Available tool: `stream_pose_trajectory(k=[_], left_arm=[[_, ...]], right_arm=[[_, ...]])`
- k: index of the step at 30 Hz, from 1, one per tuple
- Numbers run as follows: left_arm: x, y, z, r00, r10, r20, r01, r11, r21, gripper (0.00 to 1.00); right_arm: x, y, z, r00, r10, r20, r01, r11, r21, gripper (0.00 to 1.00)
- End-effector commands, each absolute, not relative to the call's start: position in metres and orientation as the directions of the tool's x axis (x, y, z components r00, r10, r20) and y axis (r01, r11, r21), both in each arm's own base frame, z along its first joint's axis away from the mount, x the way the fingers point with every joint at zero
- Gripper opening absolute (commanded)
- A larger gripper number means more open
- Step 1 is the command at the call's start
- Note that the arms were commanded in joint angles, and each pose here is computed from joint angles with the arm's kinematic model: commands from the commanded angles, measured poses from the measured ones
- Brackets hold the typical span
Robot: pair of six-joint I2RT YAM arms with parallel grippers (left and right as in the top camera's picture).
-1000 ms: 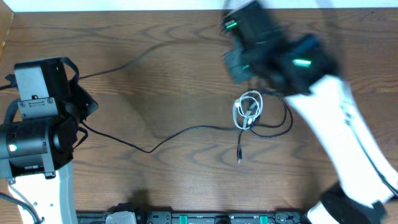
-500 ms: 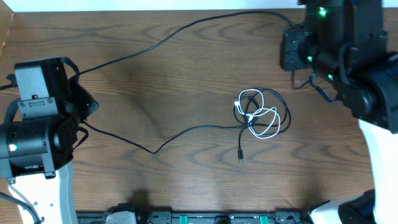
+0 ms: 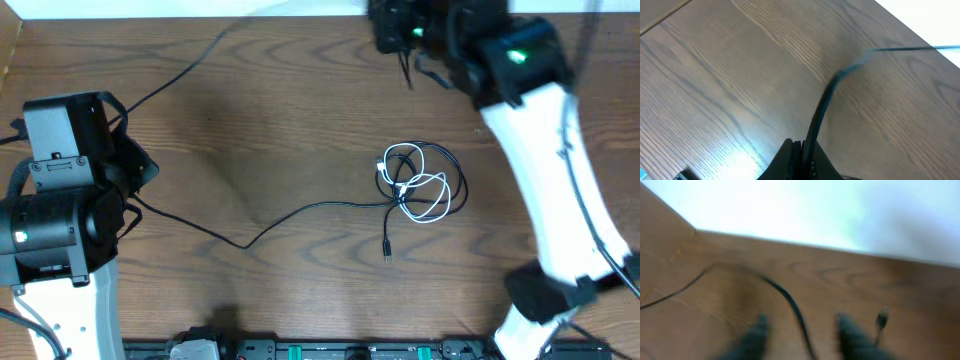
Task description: Untangle cables
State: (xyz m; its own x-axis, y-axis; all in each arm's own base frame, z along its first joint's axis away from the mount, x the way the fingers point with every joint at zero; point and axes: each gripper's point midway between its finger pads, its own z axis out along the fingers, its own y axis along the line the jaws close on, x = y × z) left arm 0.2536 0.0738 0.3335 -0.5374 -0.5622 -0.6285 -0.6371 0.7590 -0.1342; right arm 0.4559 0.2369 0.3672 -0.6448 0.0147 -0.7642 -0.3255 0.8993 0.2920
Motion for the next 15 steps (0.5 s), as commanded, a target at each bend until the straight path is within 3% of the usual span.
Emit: stream_pose_trajectory(k=[1,5,8,12,15], left_arm=[[0.254,0.075,0.335,-0.525,-0.574,-0.629,-0.648,0.748,-0.143,0.08],[0.254,0.075,0.335,-0.525,-0.574,-0.628,-0.648,0.748,-0.142,0.08],[0.255,0.075,0.334,-0.529,-0.574,-0.625,-0.648,0.748,-0.139,0.08],[0.258,0.076,0.33,-0.538,-0.575,-0.616,-0.65,0.748,-0.131,0.08],[0.261,0.076,0.327,-0.545,-0.576,-0.609,-0.652,0.748,-0.124,0.08]], right_arm=[[0.459,0.265,0.3,-0.788,-0.031,-0.615,-0.335,0.86,0.385,0.99],[0.444,0.277,0.239,-0.869,-0.167,-0.466,-0.372,0.841,0.393,0.99],[0.436,0.267,0.222,-0.894,-0.19,-0.405,-0.346,0.868,0.356,0.99],[0.402,0.265,0.221,-0.868,-0.35,-0.353,-0.469,0.814,0.344,0.99],[0.362,0.256,0.21,-0.817,-0.521,-0.247,-0.577,0.756,0.31,0.99]])
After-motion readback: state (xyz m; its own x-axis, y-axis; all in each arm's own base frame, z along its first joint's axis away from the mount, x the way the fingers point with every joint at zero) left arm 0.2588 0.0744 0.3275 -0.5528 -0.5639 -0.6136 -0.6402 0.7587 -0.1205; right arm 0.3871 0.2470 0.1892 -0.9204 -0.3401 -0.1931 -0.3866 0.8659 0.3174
